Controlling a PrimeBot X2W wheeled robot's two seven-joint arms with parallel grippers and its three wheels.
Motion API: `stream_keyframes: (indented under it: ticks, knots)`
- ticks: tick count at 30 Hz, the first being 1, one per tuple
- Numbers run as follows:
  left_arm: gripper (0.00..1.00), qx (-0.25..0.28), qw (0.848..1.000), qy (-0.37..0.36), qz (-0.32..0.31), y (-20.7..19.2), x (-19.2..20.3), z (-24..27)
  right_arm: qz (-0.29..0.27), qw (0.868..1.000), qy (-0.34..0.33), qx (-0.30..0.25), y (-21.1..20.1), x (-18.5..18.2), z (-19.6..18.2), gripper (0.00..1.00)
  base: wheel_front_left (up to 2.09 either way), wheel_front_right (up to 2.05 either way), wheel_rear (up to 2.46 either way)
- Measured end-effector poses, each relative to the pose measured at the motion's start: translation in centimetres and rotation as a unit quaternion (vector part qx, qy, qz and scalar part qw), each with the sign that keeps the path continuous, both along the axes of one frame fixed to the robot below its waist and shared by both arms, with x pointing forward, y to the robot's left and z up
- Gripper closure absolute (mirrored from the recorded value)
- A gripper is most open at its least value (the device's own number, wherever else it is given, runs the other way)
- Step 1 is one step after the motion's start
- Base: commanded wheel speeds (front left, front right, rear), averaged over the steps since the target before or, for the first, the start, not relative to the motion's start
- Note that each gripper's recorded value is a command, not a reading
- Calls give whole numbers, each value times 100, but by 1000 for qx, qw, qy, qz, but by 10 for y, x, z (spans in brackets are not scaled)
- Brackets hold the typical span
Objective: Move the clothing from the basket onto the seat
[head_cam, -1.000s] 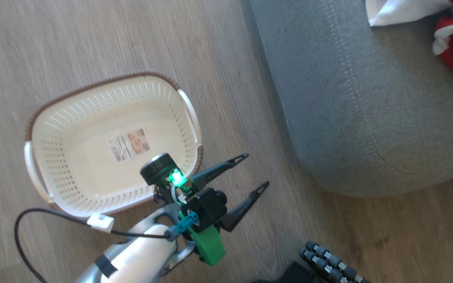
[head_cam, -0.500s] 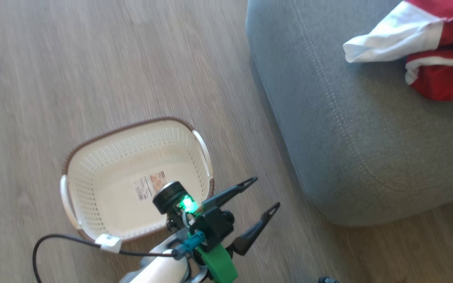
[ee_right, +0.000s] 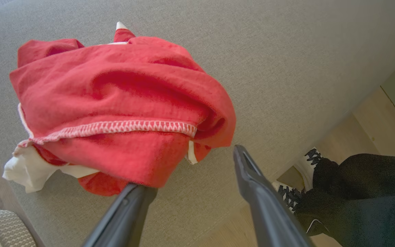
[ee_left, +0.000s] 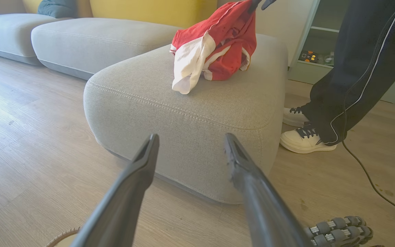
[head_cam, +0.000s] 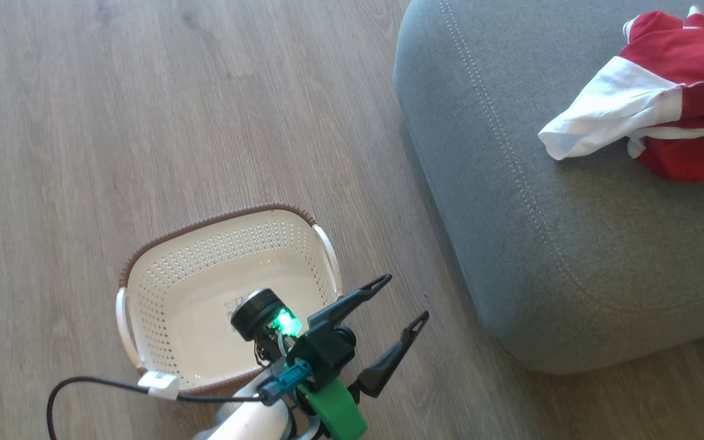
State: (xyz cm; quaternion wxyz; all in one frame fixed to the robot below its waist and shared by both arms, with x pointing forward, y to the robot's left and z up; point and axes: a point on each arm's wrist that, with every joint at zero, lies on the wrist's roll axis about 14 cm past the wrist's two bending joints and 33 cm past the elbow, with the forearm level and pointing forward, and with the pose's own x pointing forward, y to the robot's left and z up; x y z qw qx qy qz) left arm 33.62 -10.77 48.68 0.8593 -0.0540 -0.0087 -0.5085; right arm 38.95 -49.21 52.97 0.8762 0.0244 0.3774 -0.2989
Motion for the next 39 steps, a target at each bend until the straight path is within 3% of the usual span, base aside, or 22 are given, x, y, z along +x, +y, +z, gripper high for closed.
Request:
stream_keyframes:
  ticks: [6, 13, 21, 28, 39]
  knots:
    - [0, -1, 1000, -5, 10, 4, 3, 4, 28, 999, 8, 13, 16, 3, -7, 0, 0, 0, 0]
    - [0, 3, 1000, -1, 13, 7, -8, 3, 92, 990, -50, 92, 58, 11, -9, 0, 0, 0, 0]
    - [0, -4, 999, -20, 26, 10, -11, 19, 175, 968, -161, 75, 84, 22, 41, 0, 0, 0, 0]
    - [0, -5, 997, -18, 79, 36, -9, 22, 254, 916, -308, 39, 126, 49, 104, 0, 0, 0, 0]
    - [0, -33, 973, -38, 223, 110, 26, 49, 345, 801, -487, 48, 219, 66, 123, 0, 0, 0, 0]
